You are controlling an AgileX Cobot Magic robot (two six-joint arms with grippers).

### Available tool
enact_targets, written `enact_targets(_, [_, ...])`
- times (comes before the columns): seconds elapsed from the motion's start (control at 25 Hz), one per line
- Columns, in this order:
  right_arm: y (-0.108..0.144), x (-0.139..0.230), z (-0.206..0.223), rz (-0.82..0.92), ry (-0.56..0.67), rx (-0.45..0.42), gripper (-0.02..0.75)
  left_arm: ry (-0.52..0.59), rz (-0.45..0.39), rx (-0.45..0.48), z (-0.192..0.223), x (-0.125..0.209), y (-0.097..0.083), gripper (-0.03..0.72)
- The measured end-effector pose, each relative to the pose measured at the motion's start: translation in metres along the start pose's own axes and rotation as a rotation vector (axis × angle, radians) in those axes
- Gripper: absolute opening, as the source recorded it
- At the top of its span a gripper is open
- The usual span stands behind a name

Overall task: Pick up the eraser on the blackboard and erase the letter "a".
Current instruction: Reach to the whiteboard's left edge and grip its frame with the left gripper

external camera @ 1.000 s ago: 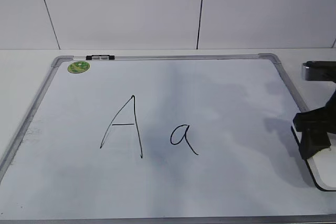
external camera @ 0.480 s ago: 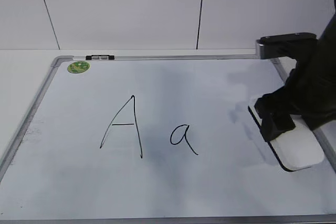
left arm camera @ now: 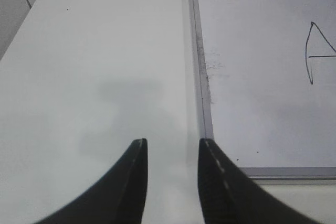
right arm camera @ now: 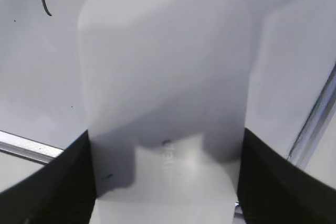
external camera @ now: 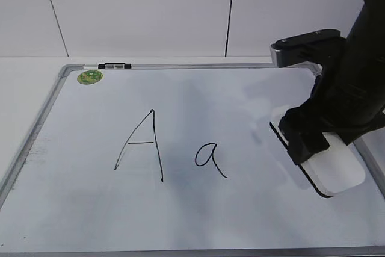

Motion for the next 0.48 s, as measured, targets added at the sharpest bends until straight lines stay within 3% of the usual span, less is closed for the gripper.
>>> enact_targets(0.24, [0.0,0.003,0.0,0.0,0.02,0.0,0.539,0.033,-0.009,0.011,0.004,-0.001,-0.002,0.245])
enact_targets(0.48, [0.0,0.004,0.0,0.0,0.028,0.0,0.539,0.255,-0.045,0.022,0.035,-0.007,-0.006,0.245])
Point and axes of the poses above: a point on each arm's last joint axis where the gripper is mounted, z pointing out along that axis toward the gripper, y along the wrist's bending axis when the last joint is at zero, x = y × z, the point moved 4 cm from there along z, pointing out along that axis toward the gripper, and after that the axes turned 6 degrees about -z, right-handed, at the moved point
